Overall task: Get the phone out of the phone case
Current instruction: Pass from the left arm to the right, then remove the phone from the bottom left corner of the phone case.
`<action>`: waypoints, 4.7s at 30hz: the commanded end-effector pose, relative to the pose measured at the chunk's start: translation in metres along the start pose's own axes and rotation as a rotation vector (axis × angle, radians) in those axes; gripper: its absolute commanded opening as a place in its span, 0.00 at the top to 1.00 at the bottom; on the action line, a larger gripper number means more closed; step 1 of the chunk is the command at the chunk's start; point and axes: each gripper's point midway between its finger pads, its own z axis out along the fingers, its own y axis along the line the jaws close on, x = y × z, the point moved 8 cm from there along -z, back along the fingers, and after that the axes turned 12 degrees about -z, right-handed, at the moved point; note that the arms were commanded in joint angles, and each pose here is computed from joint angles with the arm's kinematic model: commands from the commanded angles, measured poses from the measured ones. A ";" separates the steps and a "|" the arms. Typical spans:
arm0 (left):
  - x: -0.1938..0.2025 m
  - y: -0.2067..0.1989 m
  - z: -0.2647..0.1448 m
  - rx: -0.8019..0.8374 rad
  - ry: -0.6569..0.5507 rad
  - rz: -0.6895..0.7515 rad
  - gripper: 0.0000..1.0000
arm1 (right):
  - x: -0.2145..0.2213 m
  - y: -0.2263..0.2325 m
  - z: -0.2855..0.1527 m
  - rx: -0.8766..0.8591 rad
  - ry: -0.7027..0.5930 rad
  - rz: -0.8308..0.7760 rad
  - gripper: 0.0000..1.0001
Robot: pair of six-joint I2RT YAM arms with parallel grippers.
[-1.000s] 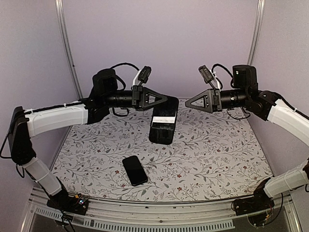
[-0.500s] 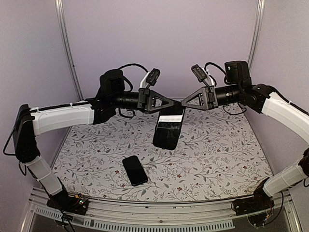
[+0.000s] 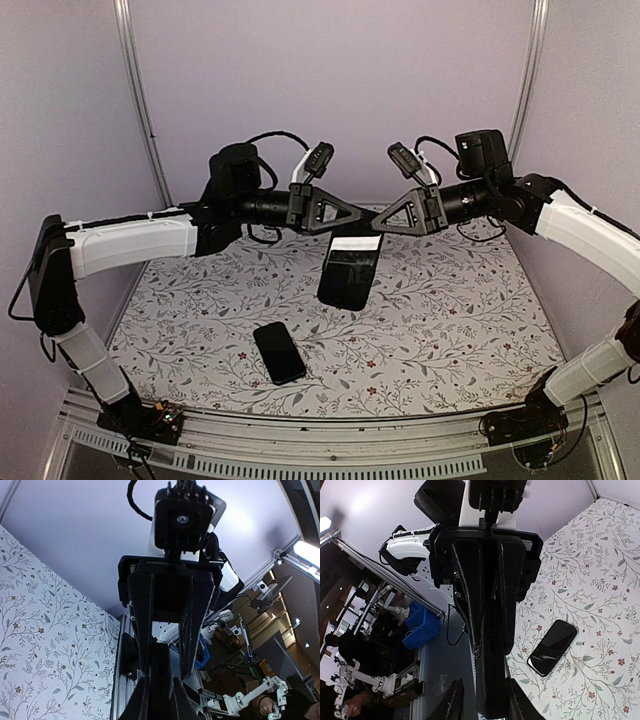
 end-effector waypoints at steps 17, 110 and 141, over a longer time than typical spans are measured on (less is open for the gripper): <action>-0.004 -0.018 -0.020 -0.004 -0.060 0.106 0.01 | -0.023 0.015 -0.012 0.093 -0.089 -0.102 1.00; 0.067 -0.134 -0.058 0.505 0.102 0.558 0.95 | -0.053 0.049 -0.031 -0.070 -0.385 -0.067 1.00; 0.039 -0.105 -0.043 0.003 -0.116 0.699 1.00 | -0.041 0.046 -0.024 -0.281 -0.373 0.190 1.00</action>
